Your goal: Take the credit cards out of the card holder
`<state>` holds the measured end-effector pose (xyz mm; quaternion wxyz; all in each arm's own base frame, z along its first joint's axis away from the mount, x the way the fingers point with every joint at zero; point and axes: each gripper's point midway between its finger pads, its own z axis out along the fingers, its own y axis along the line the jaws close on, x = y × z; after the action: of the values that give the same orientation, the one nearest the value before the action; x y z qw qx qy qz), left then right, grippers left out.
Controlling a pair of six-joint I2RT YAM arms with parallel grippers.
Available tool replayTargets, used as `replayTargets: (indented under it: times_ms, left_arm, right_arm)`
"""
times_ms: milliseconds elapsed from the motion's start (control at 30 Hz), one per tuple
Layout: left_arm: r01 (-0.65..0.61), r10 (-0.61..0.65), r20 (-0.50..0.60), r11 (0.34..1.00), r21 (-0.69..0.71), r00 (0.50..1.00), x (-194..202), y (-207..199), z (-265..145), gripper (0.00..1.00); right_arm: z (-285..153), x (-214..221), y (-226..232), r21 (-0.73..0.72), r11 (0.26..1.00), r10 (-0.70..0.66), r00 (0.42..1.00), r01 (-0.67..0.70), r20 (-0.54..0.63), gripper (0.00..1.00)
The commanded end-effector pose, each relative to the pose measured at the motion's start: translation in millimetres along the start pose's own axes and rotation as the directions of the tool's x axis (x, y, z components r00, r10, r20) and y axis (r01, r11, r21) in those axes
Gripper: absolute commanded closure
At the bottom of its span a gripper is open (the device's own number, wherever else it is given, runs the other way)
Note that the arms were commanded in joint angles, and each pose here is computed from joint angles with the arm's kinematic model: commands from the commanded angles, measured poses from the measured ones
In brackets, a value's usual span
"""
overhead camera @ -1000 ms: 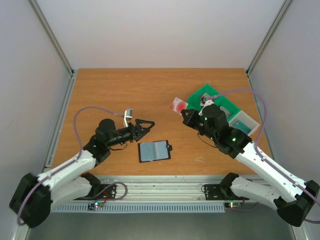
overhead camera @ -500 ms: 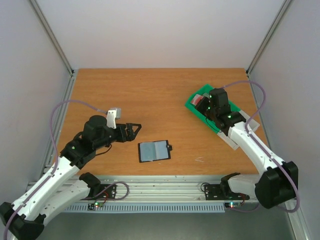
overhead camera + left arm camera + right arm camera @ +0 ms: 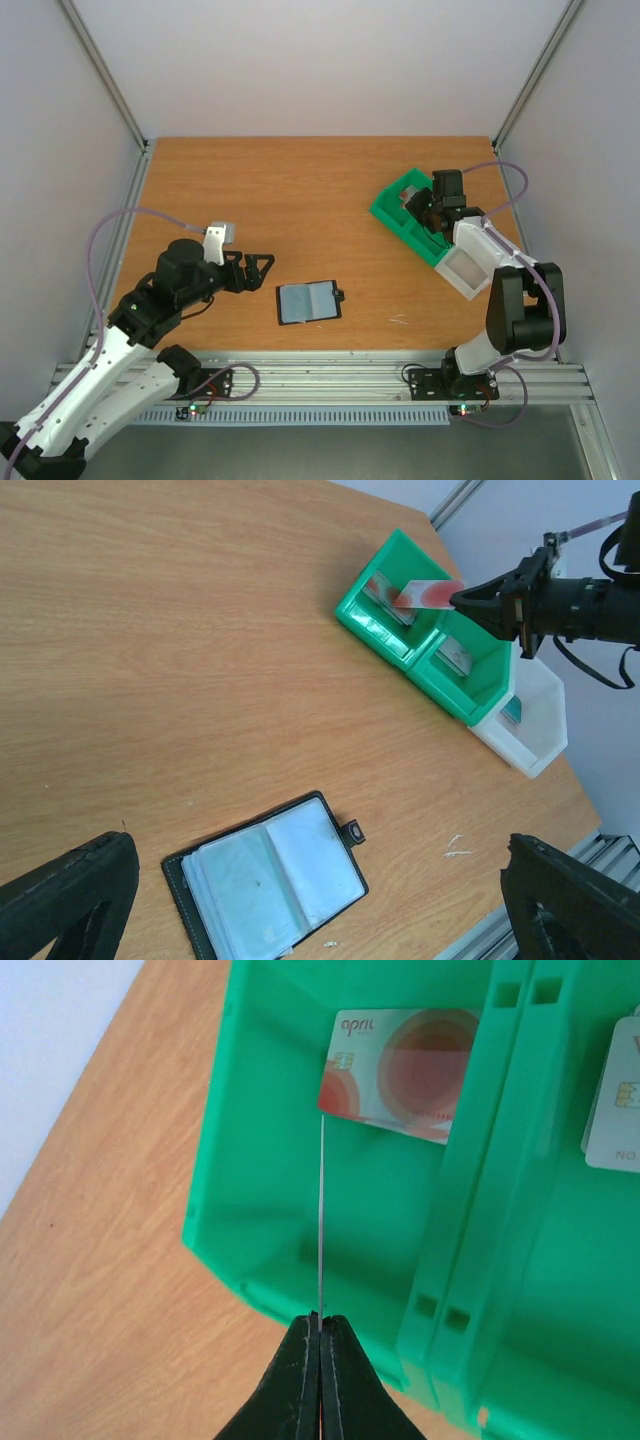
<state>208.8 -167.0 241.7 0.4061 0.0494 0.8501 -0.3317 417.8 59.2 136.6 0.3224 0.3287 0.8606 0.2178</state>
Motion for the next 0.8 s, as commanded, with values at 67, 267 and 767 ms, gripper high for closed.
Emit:
replayTargets:
  times_ms: [67,267,767]
  left_arm:
    - [-0.025,0.025,0.010,0.999,-0.023,1.000,0.9,5.7,-0.1,0.01]
    - [-0.026,0.026,0.020,0.999,-0.037,0.999,1.9,9.4,-2.3,0.01]
    - [-0.038,0.039,0.026,0.999,-0.038,0.999,2.0,9.8,-4.9,0.01]
  right_arm:
    - [22.4,-23.7,4.9,-0.059,0.998,0.034,0.999,-0.033,0.010,0.99]
    - [37.0,-32.8,1.6,-0.051,0.997,0.050,0.999,-0.050,-0.001,0.99]
    - [55.9,-39.1,1.6,-0.061,0.996,0.061,0.998,-0.062,-0.017,0.99]
